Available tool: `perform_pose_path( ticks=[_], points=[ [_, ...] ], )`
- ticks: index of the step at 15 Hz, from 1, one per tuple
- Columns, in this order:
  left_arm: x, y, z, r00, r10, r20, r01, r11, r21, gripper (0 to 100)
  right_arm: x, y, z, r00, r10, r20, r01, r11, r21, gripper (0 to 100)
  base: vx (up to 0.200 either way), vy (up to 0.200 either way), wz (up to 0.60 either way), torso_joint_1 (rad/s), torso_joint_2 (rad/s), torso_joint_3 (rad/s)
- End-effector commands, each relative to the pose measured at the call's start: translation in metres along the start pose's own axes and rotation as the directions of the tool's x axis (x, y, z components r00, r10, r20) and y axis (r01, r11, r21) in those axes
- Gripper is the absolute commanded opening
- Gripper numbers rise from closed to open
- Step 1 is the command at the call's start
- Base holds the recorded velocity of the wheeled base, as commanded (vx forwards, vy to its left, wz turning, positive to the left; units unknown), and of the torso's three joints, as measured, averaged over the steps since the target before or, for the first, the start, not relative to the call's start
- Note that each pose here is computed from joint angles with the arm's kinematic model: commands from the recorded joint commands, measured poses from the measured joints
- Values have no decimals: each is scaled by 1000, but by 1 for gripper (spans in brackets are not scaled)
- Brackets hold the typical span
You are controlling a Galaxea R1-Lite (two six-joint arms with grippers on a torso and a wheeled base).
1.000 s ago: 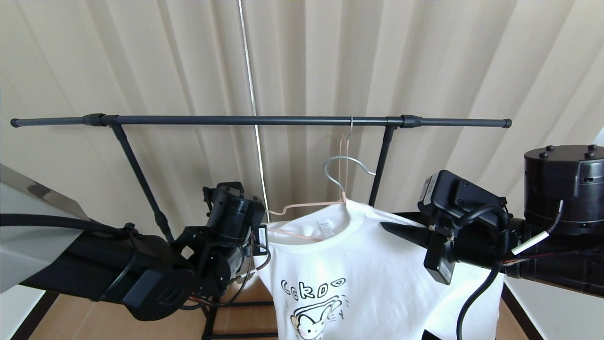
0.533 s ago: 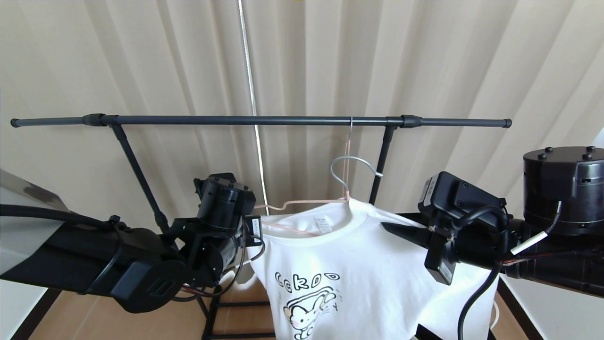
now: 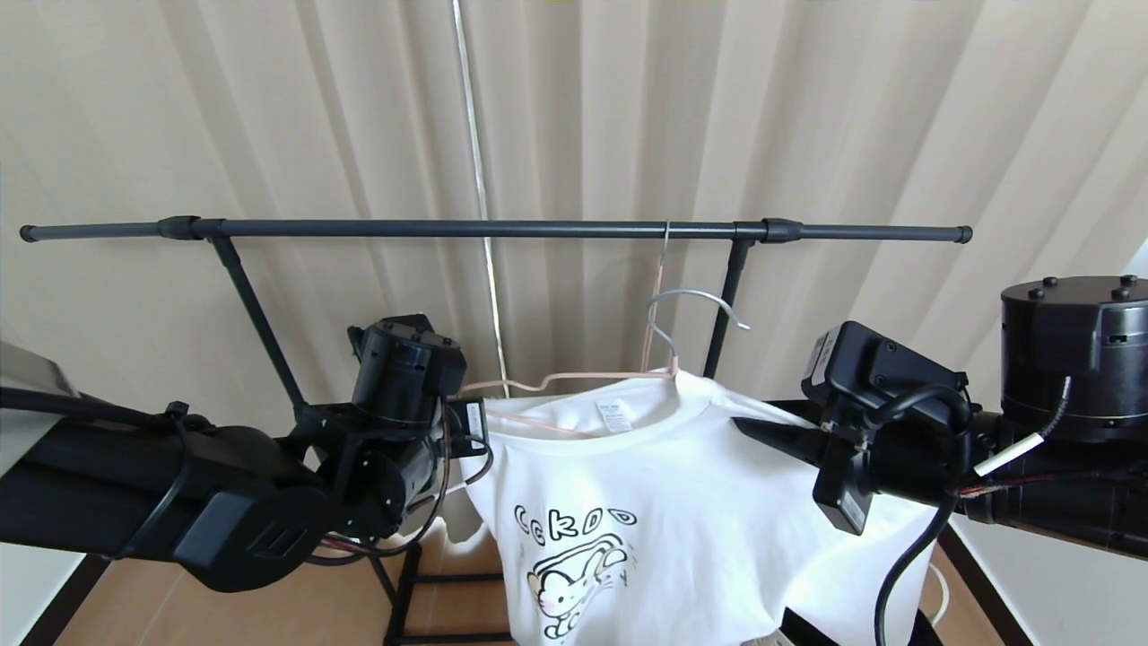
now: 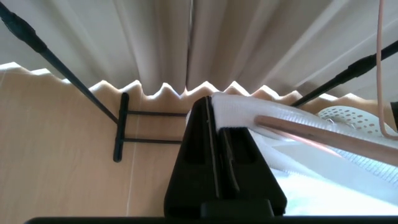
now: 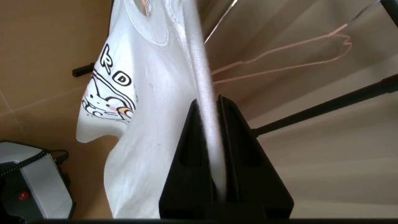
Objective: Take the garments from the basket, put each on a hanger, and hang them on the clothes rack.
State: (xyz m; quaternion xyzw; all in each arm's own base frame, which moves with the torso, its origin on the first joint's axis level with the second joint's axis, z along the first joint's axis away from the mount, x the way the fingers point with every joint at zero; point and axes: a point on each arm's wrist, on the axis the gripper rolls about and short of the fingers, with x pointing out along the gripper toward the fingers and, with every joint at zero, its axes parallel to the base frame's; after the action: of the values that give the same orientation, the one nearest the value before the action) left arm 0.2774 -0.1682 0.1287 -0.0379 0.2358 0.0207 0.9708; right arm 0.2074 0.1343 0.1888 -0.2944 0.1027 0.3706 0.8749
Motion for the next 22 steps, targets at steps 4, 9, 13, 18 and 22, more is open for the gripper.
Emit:
perform_pose_path(
  ticks=[4,9,13,18,22],
  points=[
    [3,5,2,1000,16,2,-16,1000,-12,0,0,-2,-1,1000,-5,-3,5,1000,2,0,0,0,0,0,0,0],
    [-7,8,12,999,2,33,-2,1000,-8,0,4,-1,-2,1000,1,-10,-1,1000,3,0,0,0,0,0,0,0],
    [-36,-1,22,997,-57,47,52,992,112,0,21,-2,-5,999,12,-37,-12,1000,14,0,0,0,0,0,0,0],
    [-49,-9,42,999,-46,-25,50,984,170,0,39,-1,8,999,-14,-39,21,984,175,0,0,0,0,0,0,0],
    [-48,-15,50,998,-48,-29,53,983,174,0,37,6,6,999,10,-44,-2,983,182,0,0,0,0,0,0,0]
  ],
)
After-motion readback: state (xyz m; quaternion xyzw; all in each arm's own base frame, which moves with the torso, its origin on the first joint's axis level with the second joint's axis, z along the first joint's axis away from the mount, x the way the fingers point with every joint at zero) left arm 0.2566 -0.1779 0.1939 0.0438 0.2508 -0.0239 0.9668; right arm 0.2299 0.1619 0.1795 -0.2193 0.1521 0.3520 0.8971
